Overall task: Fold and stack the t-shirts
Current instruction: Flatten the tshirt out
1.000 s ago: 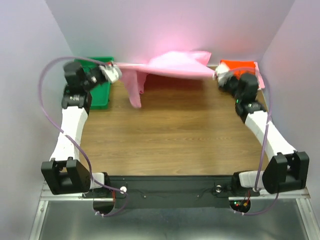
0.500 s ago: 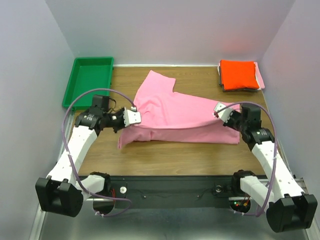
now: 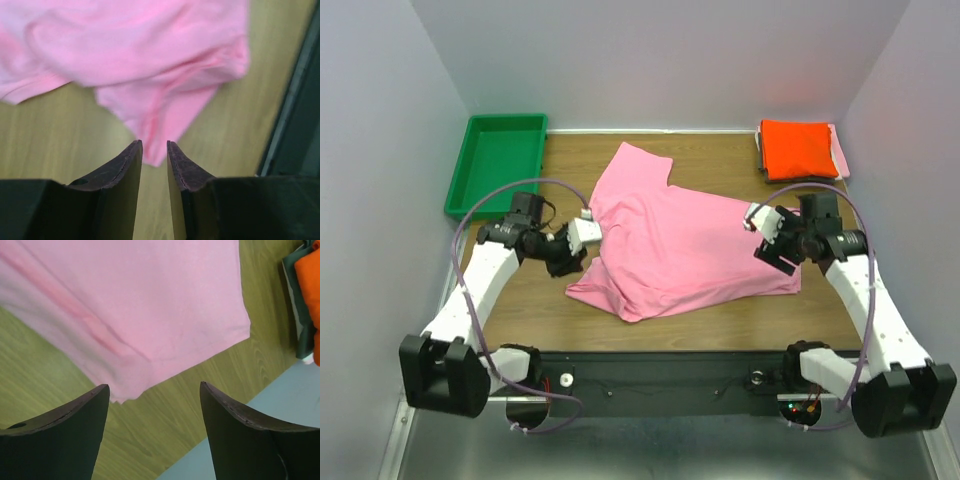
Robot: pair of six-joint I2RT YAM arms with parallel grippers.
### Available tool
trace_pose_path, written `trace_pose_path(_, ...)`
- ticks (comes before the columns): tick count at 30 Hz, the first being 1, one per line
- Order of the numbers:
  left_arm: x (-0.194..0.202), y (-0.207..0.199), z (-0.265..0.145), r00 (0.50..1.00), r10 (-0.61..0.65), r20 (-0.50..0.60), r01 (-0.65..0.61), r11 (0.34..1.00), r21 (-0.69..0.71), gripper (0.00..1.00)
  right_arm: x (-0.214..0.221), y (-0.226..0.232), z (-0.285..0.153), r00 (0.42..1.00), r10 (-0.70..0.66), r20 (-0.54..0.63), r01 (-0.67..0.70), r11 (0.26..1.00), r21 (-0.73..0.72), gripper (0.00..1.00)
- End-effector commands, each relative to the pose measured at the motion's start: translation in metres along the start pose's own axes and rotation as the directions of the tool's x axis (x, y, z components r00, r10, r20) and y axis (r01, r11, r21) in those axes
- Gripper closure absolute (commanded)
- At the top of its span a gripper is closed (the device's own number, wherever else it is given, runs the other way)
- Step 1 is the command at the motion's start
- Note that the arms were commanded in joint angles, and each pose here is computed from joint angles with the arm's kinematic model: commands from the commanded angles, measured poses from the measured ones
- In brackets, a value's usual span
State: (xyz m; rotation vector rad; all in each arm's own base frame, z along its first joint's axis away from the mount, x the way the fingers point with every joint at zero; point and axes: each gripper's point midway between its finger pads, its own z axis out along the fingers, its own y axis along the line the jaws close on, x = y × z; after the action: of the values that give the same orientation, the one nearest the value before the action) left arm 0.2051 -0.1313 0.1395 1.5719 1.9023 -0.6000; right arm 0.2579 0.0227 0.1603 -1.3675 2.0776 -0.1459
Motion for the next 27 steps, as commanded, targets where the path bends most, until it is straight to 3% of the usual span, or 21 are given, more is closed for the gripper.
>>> trace_pose_path(1, -0.026, 0.111, -0.016, 0.979, -0.138, 0.15, 0.177, 0.942, -0.284, 0.63, -0.004, -0.016, 0.027, 0.989, 0.146, -0.026, -0.146, 0.989, -0.009, 0.24)
trace_pose_path(2, -0.019, 0.127, -0.005, 0.958, -0.239, 0.161, 0.276, 0.919, -0.281, 0.62, -0.001, -0.019, 0.036, 0.977, 0.208, -0.041, -0.208, 0.978, 0.005, 0.25)
trace_pose_path(3, -0.026, 0.152, -0.009, 0.956, -0.231, 0.18, 0.281, 0.899, -0.337, 0.61, -0.001, -0.033, 0.044, 0.972, 0.23, -0.04, -0.227, 0.972, 0.058, 0.26)
trace_pose_path(5, -0.014, 0.173, 0.014, 0.925, -0.339, 0.172, 0.377, 0.874, -0.306, 0.57, 0.004, -0.042, 0.064, 0.945, 0.315, -0.084, -0.31, 0.948, 0.071, 0.31)
trace_pose_path(9, -0.011, 0.213, 0.038, 0.877, -0.436, 0.201, 0.479, 0.829, -0.291, 0.47, 0.015, -0.073, 0.092, 0.887, 0.443, -0.127, -0.425, 0.893, 0.147, 0.39)
trace_pose_path(19, 0.025, 0.234, 0.099, 0.829, -0.544, 0.126, 0.544, 0.736, -0.403, 0.51, 0.045, -0.098, 0.153, 0.811, 0.547, -0.207, -0.515, 0.836, 0.189, 0.47)
trace_pose_path(22, 0.049, 0.233, 0.109, 0.814, -0.579, 0.051, 0.534, 0.71, -0.459, 0.64, 0.052, -0.093, 0.169, 0.798, 0.555, -0.237, -0.528, 0.832, 0.169, 0.47)
trace_pose_path(23, 0.064, 0.229, 0.108, 0.803, -0.596, -0.003, 0.518, 0.701, -0.491, 0.75, 0.053, -0.093, 0.173, 0.796, 0.553, -0.245, -0.527, 0.833, 0.167, 0.47)
trace_pose_path(27, 0.106, 0.196, 0.096, 0.779, -0.602, -0.175, 0.448, 0.73, -0.517, 1.0, 0.065, -0.077, 0.181, 0.8, 0.524, -0.292, -0.509, 0.85, 0.132, 0.48)
